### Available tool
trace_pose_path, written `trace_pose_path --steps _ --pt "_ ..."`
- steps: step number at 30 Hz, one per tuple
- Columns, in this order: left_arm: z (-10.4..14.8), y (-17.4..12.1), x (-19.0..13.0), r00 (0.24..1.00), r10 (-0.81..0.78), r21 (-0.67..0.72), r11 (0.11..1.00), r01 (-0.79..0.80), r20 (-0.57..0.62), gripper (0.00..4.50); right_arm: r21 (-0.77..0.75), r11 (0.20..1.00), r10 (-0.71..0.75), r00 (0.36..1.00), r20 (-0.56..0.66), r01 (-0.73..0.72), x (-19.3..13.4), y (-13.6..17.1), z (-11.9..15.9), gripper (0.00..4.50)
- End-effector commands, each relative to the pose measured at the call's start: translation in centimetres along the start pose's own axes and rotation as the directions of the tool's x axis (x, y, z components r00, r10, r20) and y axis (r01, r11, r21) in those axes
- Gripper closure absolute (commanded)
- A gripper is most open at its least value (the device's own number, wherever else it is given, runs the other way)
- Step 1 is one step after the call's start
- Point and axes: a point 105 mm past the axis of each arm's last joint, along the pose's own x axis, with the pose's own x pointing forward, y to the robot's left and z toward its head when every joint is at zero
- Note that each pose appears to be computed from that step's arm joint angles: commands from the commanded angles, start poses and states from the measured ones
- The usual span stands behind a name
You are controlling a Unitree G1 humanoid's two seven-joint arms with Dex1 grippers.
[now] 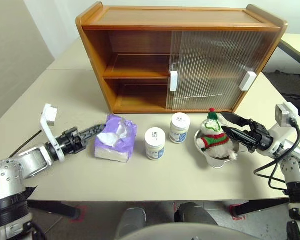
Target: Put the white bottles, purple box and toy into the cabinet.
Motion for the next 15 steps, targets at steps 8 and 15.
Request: trace_pose_path --steps 8,15 --pt "0.9 -2.0 0.7 0.999 -0.028 0.006 1.000 0.028 0.024 4.43 -0.003 1.000 0.016 1.000 -0.017 -0.016 0.3 0.0 0.0 0.00" --pt "1.1 1.2 -1.5 0.984 0.177 0.079 0.981 -0.176 -0.014 3.86 -0.003 1.000 0.017 1.000 -0.026 -0.017 0.2 0.0 -0.1 0.00"
